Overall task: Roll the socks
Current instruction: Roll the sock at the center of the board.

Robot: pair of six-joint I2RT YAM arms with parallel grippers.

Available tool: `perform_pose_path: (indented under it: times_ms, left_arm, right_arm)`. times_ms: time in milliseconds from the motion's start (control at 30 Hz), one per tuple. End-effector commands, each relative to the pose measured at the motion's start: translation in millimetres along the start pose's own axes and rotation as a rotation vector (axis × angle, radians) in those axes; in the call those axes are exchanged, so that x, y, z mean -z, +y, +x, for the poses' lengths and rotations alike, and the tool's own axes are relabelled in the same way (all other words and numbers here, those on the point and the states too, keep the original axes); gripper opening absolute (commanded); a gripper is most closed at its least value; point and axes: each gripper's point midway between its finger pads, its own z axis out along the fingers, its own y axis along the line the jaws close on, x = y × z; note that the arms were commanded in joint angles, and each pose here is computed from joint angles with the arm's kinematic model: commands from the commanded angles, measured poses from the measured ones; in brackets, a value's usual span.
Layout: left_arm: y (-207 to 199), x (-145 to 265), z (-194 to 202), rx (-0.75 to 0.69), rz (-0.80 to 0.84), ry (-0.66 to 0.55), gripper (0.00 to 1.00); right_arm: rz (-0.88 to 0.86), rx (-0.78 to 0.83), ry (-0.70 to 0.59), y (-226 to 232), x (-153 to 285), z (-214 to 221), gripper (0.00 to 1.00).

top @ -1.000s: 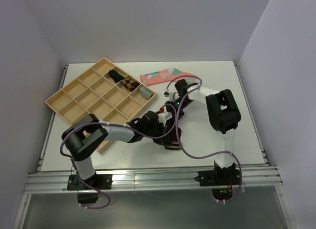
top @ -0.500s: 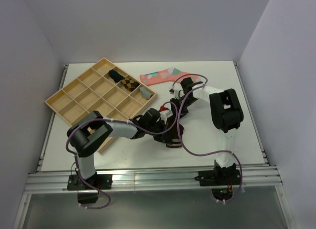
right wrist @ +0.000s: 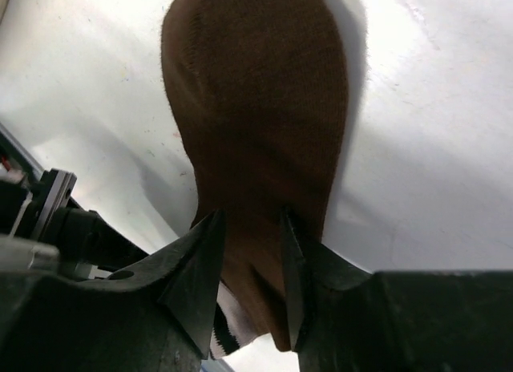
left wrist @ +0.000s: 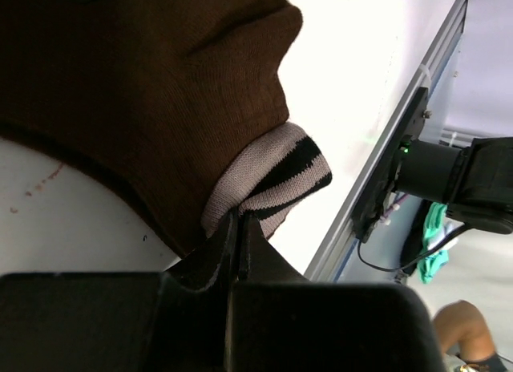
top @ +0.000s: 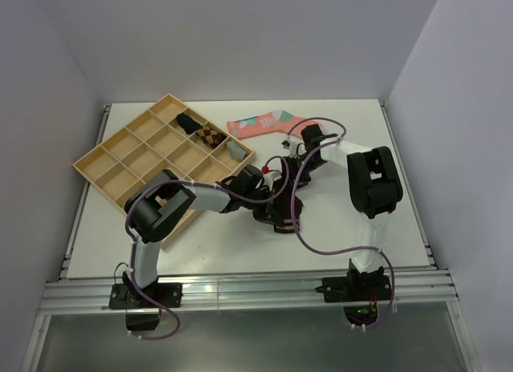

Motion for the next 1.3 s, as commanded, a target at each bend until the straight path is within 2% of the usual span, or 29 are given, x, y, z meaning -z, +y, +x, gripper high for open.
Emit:
perform_pose_path:
  times_ms: [0,333,400,433,500,700,733,867,1067,1267]
  left_arm:
    - [42.9,-5.6,24.3,0.102,-0.141,0.080,0.00]
    - [40.4,-6.1,20.3,0.099,-0.136,0.104,0.00]
    - [41.1,-5.6,24.3,0.117,-0.141,0.126,0.00]
    - [41.5,-6.0,24.7,0.124,-0.143,0.128,0.00]
    - [39.3,-6.9,26.6,0.131,-0.127,0.141,0.00]
    - [41.6,-9.2,31.3,0.163,-0.132,0.171,0.00]
    - [41.6,-9.1,32.7,0.165,-0.128,0.176,0.00]
    - [41.9,-8.7,34.2,0.187,-0.113,0.189,0.00]
    - [45.3,-8.7,37.7,0.214,-0.102,0.209,0.00]
    - [49.3,-8.8,39.1,0.221,-0.110,0.220,0.00]
  right_arm:
    - [0.108,0.080,-0.082,-19.4,12.2,-14.7,0.44]
    - [0.106,0.176,-0.279,-5.2,83.9,-34.9,0.52]
    - [0.108,0.253,-0.315,1.2,103.6,-34.8,0.52]
    - [0.078,0.276,-0.288,7.3,105.0,-23.1,0.52]
    - [0.077,0.442,-0.289,19.8,117.1,-11.8,0.52]
    - [0.233,0.788,-0.248,16.9,105.0,44.6,0.53]
    - [0.244,0.843,-0.238,17.3,89.5,57.3,0.53]
    - [0.294,1.029,-0.314,32.5,85.5,69.0,0.57]
    - [0.254,1.196,-0.271,39.3,64.6,92.3,0.56]
    - [0.232,1.293,-0.238,47.4,51.6,106.6,0.57]
